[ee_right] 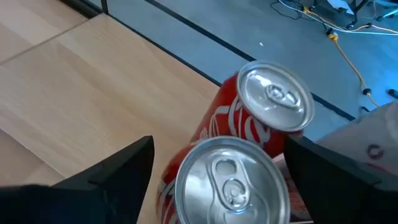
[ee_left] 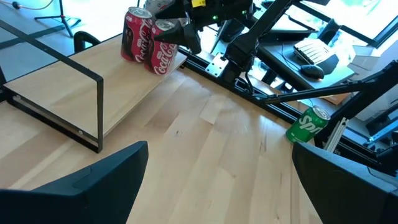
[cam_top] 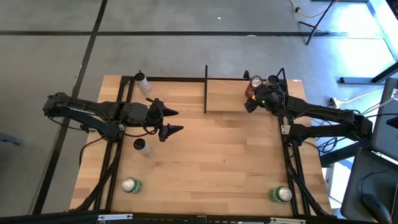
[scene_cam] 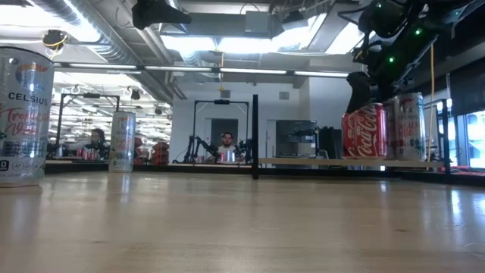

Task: Place canned beverage on shelf
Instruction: Put the red soda can on the shelf aligned with the other red soda can, then put the bottom white-yellow soda can on the shelf

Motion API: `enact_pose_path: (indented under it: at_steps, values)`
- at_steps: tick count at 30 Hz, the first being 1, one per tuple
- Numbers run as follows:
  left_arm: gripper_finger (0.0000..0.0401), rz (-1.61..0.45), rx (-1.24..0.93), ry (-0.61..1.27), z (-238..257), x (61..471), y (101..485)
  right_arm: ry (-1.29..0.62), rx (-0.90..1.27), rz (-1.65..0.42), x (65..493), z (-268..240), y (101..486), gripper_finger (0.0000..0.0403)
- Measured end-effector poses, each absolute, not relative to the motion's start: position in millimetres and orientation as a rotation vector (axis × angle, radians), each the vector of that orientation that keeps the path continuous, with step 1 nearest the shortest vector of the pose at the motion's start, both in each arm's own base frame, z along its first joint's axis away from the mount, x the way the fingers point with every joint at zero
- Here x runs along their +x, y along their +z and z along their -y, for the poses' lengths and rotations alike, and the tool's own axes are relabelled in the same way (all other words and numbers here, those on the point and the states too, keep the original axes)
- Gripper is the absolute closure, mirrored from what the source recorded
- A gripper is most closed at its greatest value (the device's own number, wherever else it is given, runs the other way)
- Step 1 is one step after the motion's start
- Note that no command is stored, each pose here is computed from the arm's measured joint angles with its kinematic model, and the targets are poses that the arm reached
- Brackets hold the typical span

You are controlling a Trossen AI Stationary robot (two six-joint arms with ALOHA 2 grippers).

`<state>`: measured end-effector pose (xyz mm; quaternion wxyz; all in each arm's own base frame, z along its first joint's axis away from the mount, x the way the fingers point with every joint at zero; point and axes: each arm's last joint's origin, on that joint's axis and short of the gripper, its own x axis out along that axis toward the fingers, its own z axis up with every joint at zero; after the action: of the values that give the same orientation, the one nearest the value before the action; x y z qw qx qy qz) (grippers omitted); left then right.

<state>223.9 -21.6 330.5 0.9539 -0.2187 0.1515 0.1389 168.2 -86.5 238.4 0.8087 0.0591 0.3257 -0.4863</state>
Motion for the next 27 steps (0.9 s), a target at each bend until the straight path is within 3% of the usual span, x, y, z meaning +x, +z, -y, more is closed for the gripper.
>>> enact_pose_path:
  at_steps: [8, 16, 22, 27]
  values:
    - [0.0007, -0.307, -0.449, 0.282, 21.7, 223.9, 330.5, -0.986, 0.155, -0.694, 169.6, 85.4, 280.4, 0.0072]
    - [0.0007, -0.317, -0.422, 0.244, 29.8, 223.0, 330.5, -0.422, 0.326, -0.406, 197.4, 56.6, 334.7, 0.0072]
    - [0.0007, -0.355, -0.419, 0.181, 44.1, 218.7, 334.9, -0.165, 0.325, -0.341, 224.6, 5.3, 334.5, 0.0072]
    - [0.0007, -0.510, -0.433, 0.222, 52.2, 196.3, 364.7, -0.136, 0.322, -0.431, 240.9, -27.7, 316.2, 0.0072]
